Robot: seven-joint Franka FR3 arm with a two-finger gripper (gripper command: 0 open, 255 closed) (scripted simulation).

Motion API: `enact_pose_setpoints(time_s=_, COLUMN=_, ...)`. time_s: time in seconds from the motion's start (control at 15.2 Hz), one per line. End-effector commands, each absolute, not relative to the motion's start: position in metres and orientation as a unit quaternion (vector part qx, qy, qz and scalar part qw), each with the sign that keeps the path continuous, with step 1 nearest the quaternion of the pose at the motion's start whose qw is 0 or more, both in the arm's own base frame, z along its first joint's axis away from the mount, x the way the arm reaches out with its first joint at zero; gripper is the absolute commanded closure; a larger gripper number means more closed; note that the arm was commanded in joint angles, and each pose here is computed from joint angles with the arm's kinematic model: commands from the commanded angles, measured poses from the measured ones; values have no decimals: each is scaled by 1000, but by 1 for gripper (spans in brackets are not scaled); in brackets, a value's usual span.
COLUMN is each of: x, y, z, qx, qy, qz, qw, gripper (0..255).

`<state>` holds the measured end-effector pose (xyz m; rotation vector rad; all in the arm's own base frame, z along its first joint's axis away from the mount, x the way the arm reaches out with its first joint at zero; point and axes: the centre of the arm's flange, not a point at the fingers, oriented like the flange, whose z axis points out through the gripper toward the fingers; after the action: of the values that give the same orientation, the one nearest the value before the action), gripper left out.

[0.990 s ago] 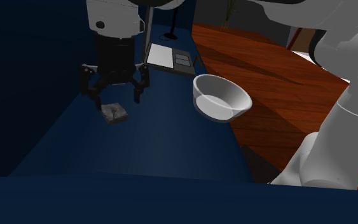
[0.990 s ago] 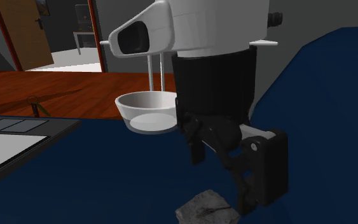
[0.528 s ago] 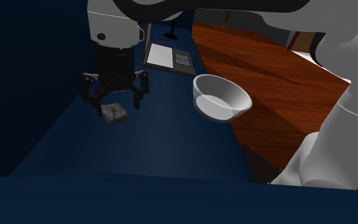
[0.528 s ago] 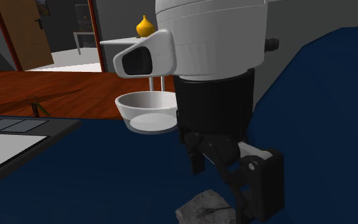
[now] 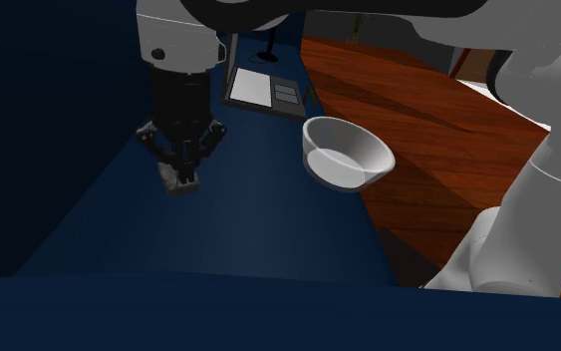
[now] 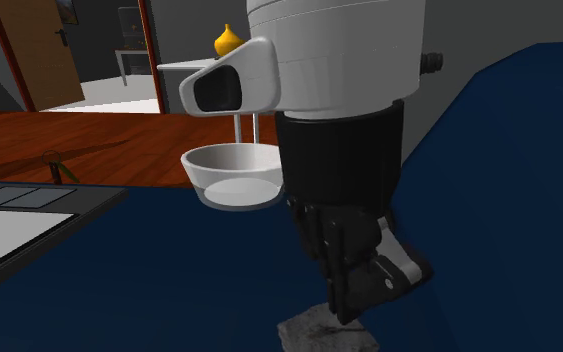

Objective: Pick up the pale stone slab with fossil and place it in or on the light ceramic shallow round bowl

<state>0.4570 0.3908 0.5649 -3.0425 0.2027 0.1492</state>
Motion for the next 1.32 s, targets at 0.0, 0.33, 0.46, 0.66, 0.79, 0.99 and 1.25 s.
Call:
enact_pose_setpoints(time_s=0.0, x=459, y=389, z=562, qx=-996, qy=68, qz=51, qw=42, gripper=255)
enact_pose_setpoints(time_s=0.33, x=458, y=390, z=564, qx=-996, qy=67, qz=49, qw=44, gripper=0)
enact_pose_setpoints(time_s=0.46, x=449, y=415, z=577, qx=-996, qy=71, qz=-56, qw=-12, gripper=0)
enact_pose_setpoints(time_s=0.66, x=451, y=414, z=561, qx=-996, qy=71, qz=-56, qw=-12, gripper=0)
enact_pose_setpoints(time_s=0.79, x=452, y=414, z=551, qx=-996, qy=71, qz=-56, qw=-12, gripper=0)
enact_pose_setpoints(time_s=0.99, x=454, y=413, z=537, qx=-996, qy=71, qz=-56, qw=-12, gripper=0)
enact_pose_setpoints(time_s=1.25, x=454, y=413, z=537, qx=-996, qy=71, qz=-56, qw=-12, gripper=0)
